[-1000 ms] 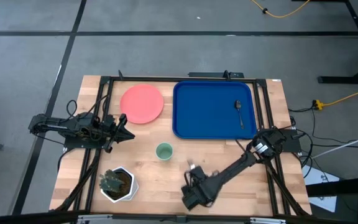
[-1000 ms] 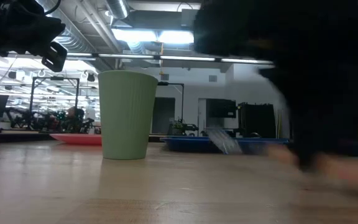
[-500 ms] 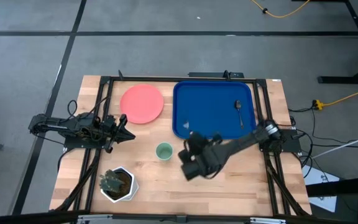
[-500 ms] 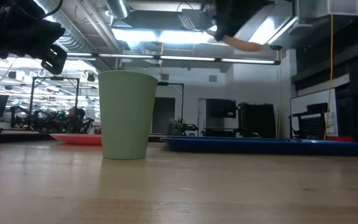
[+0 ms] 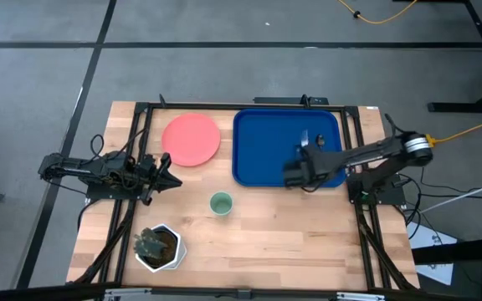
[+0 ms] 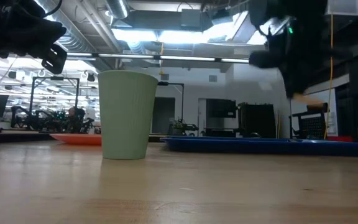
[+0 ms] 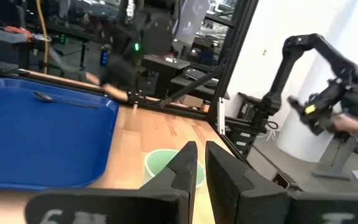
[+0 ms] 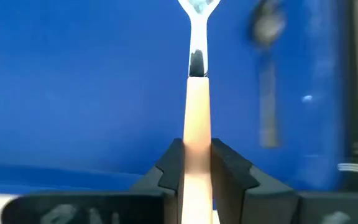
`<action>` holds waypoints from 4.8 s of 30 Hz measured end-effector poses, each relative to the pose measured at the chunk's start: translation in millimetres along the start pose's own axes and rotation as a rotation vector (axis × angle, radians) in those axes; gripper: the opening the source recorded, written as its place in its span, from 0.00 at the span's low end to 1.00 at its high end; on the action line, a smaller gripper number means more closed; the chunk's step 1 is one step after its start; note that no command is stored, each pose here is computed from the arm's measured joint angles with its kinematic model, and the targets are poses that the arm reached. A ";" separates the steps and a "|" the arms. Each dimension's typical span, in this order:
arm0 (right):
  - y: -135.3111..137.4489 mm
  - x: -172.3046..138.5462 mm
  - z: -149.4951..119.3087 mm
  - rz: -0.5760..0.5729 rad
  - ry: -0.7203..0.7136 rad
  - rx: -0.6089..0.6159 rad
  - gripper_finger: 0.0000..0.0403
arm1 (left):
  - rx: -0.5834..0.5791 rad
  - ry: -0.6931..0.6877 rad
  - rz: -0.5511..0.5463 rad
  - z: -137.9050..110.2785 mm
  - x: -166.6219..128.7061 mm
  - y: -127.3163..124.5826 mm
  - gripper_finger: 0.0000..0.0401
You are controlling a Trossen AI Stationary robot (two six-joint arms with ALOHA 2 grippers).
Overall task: Pick and place plate/cup/fork/spoon on tray
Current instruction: Put the light orange fork on the dark blue tray to the left side of the black spoon, then put the pink plate on the dark blue tray to the left side of the light orange fork
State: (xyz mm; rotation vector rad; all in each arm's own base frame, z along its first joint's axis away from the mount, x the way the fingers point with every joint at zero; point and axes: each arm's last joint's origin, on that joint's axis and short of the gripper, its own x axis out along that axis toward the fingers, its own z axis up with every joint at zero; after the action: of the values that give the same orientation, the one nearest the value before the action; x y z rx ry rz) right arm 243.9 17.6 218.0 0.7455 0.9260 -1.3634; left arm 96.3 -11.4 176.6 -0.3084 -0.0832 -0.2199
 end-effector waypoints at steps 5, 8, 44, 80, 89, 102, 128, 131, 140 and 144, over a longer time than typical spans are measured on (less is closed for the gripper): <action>-22.7 50.5 -5.8 0.032 0.015 0.052 0.14 | -0.002 -0.002 0.008 0.1 0.0 0.2 0.07; -36.2 65.4 -3.0 -0.017 0.076 0.019 0.14 | -0.003 -0.002 0.008 0.1 0.0 0.2 0.07; -42.1 90.9 30.4 0.016 0.188 0.066 0.23 | 0.000 -0.003 0.008 0.1 0.0 0.2 0.07; 66.0 -90.7 -4.1 1.689 -0.023 -0.913 0.24 | 0.007 -0.032 0.108 0.8 -0.2 3.2 0.07; 12.4 -71.7 -43.4 1.520 -0.132 -0.768 0.24 | 0.010 -0.143 0.064 19.8 -2.1 -3.4 0.07; -78.5 -14.4 -53.9 1.691 -0.590 -0.707 0.24 | 0.091 -0.196 0.118 33.2 -4.5 -6.2 0.07; -114.4 55.9 -40.9 1.547 -0.618 -0.768 0.24 | 0.135 -0.209 0.168 34.0 -4.9 -5.0 0.07; -116.5 60.3 -42.4 1.511 -0.585 -0.793 0.24 | 0.134 -0.209 0.169 34.0 -4.9 -5.0 0.07; -126.3 71.3 -45.8 1.390 -0.514 -0.801 0.24 | 0.133 -0.232 0.163 36.2 -5.3 -5.8 0.07; -127.4 68.9 -44.3 1.390 -0.593 -0.840 0.24 | 0.152 -0.351 0.158 46.8 -8.1 -8.9 0.07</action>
State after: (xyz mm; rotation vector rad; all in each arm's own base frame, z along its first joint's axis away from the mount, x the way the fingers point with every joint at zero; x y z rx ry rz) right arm 110.5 12.7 146.4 0.1475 0.2425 0.1163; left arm 84.1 -3.5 222.7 -0.1980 -0.4188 -0.0002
